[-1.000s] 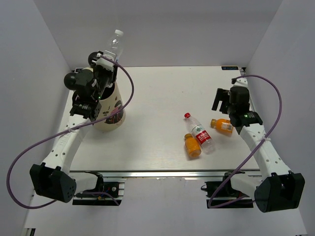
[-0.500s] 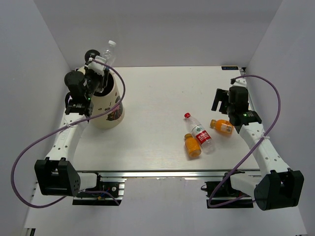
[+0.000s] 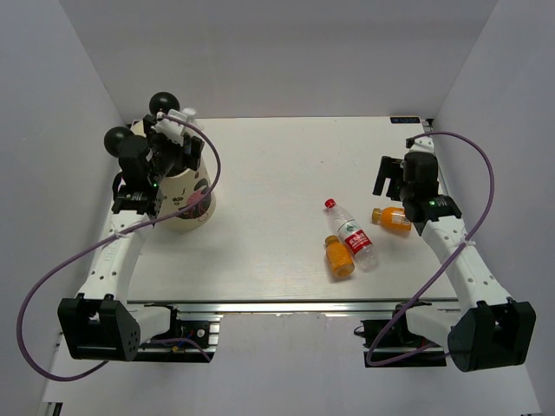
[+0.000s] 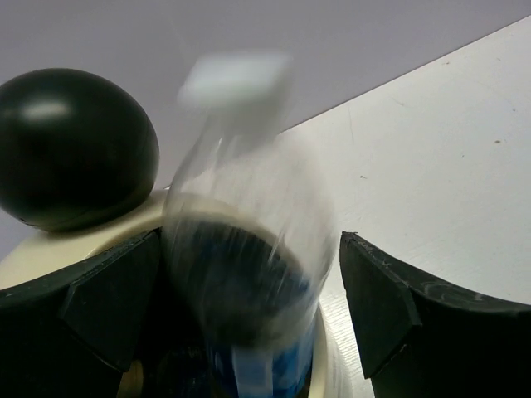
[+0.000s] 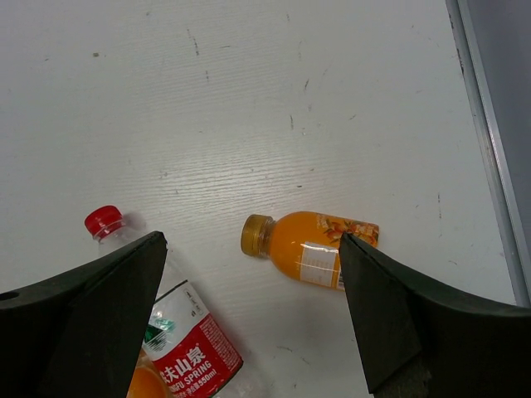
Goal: Put the plastic bottles in the bin
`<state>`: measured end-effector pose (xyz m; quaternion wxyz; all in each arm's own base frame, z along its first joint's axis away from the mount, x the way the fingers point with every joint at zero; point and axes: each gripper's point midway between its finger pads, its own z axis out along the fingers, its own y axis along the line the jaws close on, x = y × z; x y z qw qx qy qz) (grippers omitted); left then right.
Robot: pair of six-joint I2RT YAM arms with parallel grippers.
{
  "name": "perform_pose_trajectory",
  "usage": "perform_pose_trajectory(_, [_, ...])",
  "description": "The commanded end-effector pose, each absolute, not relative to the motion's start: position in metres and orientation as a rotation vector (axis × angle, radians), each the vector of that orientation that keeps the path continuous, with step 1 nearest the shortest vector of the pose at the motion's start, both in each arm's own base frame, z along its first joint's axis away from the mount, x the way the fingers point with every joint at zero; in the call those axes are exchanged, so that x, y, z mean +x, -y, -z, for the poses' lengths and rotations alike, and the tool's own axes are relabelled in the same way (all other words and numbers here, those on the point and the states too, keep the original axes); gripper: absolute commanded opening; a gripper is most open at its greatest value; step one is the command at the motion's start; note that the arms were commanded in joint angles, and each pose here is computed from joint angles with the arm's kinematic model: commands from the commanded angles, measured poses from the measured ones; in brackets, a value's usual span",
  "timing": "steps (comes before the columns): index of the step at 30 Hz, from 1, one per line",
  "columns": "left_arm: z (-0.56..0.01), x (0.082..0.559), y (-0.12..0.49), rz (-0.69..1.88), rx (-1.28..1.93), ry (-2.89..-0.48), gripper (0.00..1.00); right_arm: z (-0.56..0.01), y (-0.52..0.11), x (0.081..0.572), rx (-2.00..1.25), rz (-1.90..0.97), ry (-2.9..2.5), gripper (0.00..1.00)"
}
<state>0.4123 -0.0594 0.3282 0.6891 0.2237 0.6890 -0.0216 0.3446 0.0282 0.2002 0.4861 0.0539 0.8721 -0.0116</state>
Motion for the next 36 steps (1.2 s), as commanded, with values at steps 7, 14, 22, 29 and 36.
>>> perform_pose_trajectory(7, [-0.36,0.402,0.072,0.128,0.527,-1.489,0.98,-0.231,-0.037,0.348,0.072,-0.037,-2.005,0.89])
perform_pose_trajectory(14, [-0.407,0.392,0.078,0.218,0.424,-1.387,0.98,-0.228,-0.047,0.348,0.017,-0.083,-2.018,0.89])
perform_pose_trajectory(22, [-0.432,0.42,0.116,0.671,0.188,-1.537,0.98,-0.215,-0.026,0.347,0.151,0.03,-2.101,0.89])
perform_pose_trajectory(29, [-0.379,0.426,0.188,0.75,0.211,-1.698,0.98,-0.189,0.007,0.341,0.547,0.13,-2.238,0.89])
perform_pose_trajectory(36, [-0.374,0.394,0.215,0.792,0.28,-1.665,0.98,-0.162,0.014,0.342,0.667,0.106,-2.281,0.89])
